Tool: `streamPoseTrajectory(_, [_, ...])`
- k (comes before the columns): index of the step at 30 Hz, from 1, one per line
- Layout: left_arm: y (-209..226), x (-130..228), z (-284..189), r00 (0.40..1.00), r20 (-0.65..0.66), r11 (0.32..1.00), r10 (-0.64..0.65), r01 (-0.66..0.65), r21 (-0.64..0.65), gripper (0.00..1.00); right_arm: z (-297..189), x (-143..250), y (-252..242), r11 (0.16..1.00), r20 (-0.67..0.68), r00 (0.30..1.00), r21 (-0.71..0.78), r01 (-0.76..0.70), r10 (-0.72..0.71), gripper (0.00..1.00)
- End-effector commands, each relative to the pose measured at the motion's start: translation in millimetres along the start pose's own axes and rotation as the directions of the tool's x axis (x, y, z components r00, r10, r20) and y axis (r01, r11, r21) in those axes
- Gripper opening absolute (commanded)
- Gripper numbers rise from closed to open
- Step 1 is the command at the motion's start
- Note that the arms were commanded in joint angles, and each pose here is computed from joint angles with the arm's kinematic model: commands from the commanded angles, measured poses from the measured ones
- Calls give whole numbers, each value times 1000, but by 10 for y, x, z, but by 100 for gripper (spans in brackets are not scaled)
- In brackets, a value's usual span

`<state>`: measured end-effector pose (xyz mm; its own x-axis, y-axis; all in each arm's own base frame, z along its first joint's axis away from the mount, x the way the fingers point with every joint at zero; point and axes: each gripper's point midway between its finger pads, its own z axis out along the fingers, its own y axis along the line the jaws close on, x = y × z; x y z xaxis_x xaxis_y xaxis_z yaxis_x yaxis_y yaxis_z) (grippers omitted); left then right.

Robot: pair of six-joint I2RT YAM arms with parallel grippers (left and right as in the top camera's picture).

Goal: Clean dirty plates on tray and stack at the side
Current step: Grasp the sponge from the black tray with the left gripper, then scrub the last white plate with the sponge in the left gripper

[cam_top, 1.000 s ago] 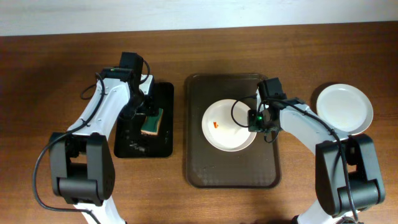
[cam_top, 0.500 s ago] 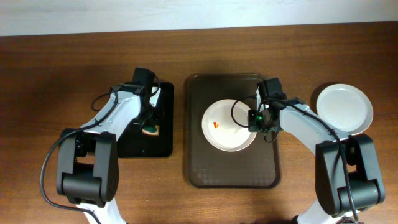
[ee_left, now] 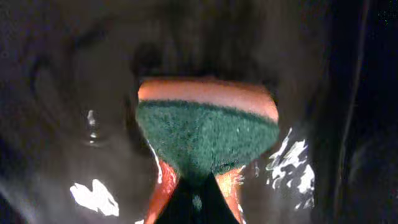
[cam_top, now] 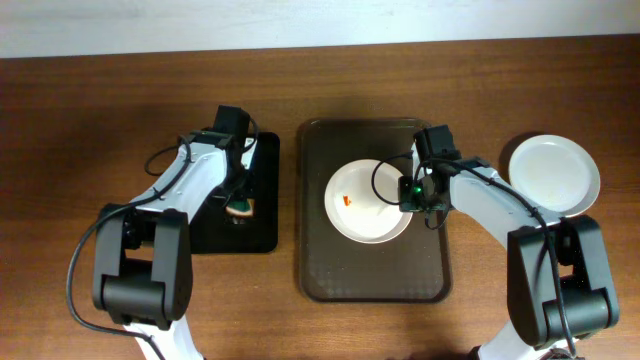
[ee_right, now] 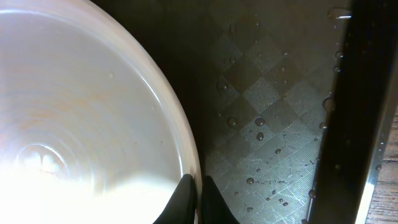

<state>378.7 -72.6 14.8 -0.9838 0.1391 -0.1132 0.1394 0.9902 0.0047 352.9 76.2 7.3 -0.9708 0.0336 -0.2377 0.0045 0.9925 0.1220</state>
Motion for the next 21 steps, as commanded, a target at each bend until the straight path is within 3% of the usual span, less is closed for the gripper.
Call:
streamPoseTrajectory(1, [-185, -185, -392, 999, 15, 994, -33, 31, 101, 0, 110, 144, -79, 999, -54, 999, 32, -1, 3, 4])
streamPoseTrajectory(5, [-464, -635, -1084, 989, 144, 976, -34, 2, 217, 0, 111, 142, -81, 999, -53, 998, 33, -23, 25, 4])
streamPoseTrajectory(8, [-710, -722, -1202, 983, 179, 966, -38, -9, 258, 0, 109, 160, -84, 991, -56, 990, 41, -125, 128, 4])
streamPoseTrajectory(15, [-1849, -556, -962, 992, 128, 931, 7, -53, 361, 0, 108, 179, -95, 983, -60, 982, 51, -179, 182, 4])
streamPoseTrajectory(21, [-2522, -289, -305, 1000, -13, 914, 14, -8, 405, 0, 106, 196, -97, 984, -67, 983, 53, -168, 171, 4])
